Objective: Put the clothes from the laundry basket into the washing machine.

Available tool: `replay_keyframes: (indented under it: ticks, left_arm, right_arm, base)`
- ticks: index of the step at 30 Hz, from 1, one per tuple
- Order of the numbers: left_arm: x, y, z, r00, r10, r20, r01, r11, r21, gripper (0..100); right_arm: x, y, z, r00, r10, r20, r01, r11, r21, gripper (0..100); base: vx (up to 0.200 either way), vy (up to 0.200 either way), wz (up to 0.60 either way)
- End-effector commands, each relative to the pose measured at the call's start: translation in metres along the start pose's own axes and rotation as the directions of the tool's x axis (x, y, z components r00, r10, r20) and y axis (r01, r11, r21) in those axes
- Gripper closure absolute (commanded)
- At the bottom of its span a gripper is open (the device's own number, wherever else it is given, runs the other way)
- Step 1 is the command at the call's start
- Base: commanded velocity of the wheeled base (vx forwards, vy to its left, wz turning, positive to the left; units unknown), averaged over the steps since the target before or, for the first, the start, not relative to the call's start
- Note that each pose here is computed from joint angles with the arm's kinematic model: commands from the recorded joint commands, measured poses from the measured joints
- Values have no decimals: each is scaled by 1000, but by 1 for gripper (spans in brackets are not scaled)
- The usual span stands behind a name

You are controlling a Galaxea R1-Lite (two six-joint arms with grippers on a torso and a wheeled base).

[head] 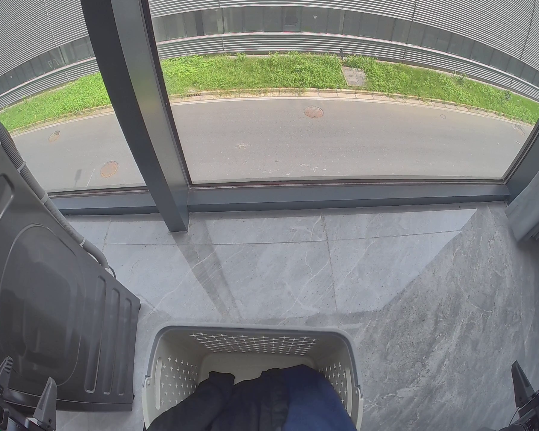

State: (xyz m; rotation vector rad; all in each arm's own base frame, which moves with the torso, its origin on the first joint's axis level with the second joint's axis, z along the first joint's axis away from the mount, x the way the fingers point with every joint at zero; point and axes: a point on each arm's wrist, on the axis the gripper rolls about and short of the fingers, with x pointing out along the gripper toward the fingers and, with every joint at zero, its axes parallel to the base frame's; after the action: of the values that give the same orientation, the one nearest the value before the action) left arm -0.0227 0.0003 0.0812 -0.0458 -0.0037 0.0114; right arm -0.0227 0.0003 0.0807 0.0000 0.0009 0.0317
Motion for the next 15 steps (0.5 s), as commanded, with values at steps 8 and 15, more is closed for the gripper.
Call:
replay_keyframes:
  ticks: [8,15]
  left_arm:
    - [0,0,-5,1000,1,-5,-1,1000,0,0]
    - [0,0,-5,1000,1,-5,-1,1000,0,0]
  right_arm:
    - [0,0,-5,1000,1,1,-1,1000,2,0]
    - [0,0,-5,1000,1,1,-1,1000,0,0]
  base:
    - [-200,0,0]
    - [-200,0,0]
